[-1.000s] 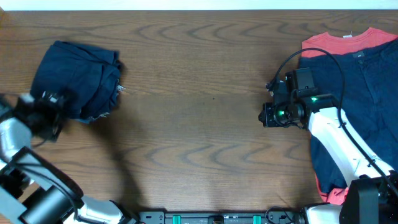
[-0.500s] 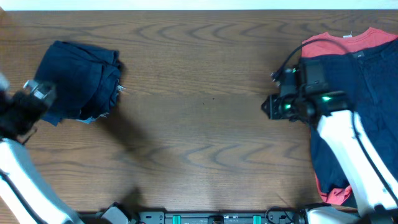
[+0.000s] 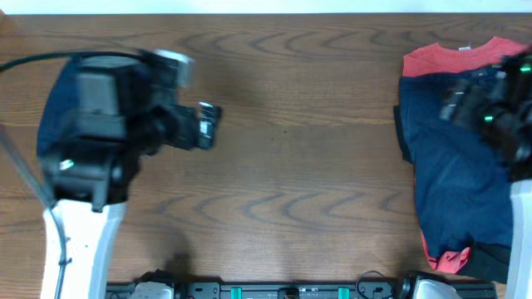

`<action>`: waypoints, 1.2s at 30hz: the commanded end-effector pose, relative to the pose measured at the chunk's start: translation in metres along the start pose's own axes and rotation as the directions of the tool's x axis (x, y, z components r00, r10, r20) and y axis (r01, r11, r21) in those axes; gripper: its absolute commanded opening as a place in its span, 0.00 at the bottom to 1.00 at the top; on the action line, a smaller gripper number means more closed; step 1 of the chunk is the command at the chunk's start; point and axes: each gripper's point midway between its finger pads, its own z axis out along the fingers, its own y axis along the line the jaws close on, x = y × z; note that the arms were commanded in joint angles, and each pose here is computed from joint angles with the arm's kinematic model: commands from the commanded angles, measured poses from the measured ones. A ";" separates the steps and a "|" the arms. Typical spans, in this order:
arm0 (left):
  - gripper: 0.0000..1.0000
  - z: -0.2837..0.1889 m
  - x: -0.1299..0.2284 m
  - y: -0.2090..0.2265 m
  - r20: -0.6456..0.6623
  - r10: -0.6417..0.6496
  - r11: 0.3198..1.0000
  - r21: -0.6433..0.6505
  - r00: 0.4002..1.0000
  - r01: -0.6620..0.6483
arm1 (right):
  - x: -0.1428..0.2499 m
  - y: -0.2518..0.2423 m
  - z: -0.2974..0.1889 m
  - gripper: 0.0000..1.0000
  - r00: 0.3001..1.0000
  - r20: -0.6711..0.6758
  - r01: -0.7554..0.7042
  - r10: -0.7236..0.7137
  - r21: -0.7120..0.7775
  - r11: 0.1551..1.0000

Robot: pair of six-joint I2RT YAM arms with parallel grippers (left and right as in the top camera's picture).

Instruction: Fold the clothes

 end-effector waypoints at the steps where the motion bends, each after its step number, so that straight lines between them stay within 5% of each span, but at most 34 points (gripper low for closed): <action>1: 0.98 0.017 0.009 0.002 -0.082 0.079 0.992 -0.094 0.993 -0.087 | 0.000 -0.030 0.019 0.82 0.993 -0.056 -0.099 0.101 0.039 0.994; 14: 0.98 0.036 0.020 -0.005 -0.159 0.090 0.992 -0.069 0.983 -0.102 | 0.018 0.000 0.018 0.73 0.988 -0.152 0.003 -0.031 -0.180 0.984; 20: 0.98 0.036 0.020 -0.005 -0.159 0.090 0.992 -0.069 0.983 -0.102 | 0.023 0.048 -0.019 0.90 0.987 -0.076 0.105 -0.143 -0.378 0.920; 21: 0.98 0.036 0.020 -0.005 -0.159 0.090 0.992 -0.069 0.983 -0.102 | 0.025 0.055 -0.027 0.99 0.985 -0.059 0.124 -0.160 -0.397 0.910; 29: 0.98 0.036 0.020 -0.005 -0.159 0.090 0.992 -0.069 0.983 -0.102 | 0.045 0.090 -0.075 0.99 0.996 -0.088 -0.020 -0.023 -0.466 0.884; 36: 0.98 0.036 0.020 -0.005 -0.159 0.090 0.992 -0.069 0.983 -0.102 | 0.056 0.076 -0.085 0.99 0.994 -0.043 0.075 -0.101 -0.412 0.908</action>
